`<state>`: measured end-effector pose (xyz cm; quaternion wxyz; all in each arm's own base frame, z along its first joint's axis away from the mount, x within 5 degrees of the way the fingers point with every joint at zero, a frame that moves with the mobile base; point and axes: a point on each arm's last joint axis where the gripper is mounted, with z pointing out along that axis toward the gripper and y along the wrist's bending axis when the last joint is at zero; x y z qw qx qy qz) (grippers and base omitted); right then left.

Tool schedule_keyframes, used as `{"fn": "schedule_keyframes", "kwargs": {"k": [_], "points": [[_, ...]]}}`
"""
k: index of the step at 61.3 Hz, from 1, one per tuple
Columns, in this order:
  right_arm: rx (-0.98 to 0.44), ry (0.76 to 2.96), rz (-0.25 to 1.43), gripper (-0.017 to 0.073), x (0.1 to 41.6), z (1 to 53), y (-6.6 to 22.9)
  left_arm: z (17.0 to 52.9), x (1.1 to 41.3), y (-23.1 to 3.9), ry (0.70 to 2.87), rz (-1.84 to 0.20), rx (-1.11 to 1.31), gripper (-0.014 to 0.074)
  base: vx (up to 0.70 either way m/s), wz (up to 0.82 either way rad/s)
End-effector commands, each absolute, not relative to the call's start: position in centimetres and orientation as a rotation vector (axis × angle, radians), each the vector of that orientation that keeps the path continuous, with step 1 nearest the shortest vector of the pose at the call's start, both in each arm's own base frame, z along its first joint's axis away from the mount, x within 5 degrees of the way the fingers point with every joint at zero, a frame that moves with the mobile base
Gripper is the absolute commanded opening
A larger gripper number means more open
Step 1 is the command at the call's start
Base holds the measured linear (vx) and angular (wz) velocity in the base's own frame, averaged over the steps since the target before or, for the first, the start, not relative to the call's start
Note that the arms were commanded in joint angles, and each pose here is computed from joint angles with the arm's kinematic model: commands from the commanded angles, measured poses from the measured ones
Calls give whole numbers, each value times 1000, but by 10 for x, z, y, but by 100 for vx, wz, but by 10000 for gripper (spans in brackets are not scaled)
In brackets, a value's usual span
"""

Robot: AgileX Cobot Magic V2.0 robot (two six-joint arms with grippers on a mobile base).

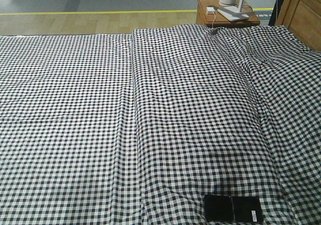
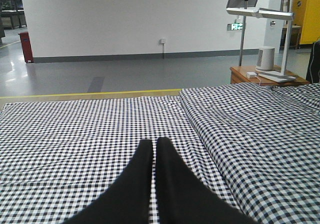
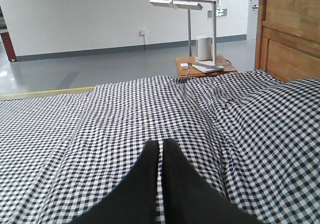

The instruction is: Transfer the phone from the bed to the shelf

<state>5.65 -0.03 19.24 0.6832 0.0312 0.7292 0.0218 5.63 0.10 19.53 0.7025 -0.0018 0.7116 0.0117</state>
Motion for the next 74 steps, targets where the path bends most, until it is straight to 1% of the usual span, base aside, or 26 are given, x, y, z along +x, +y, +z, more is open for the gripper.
{"fn": "schedule_keyframes", "kwargs": {"k": [1,74], "points": [[59,1561,27,-5,56,196,-1,211,54,1,1481,9,-15,1,0,0],[55,1556,22,-5,56,196,-1,211,54,1,1481,9,-15,1,0,0]]}}
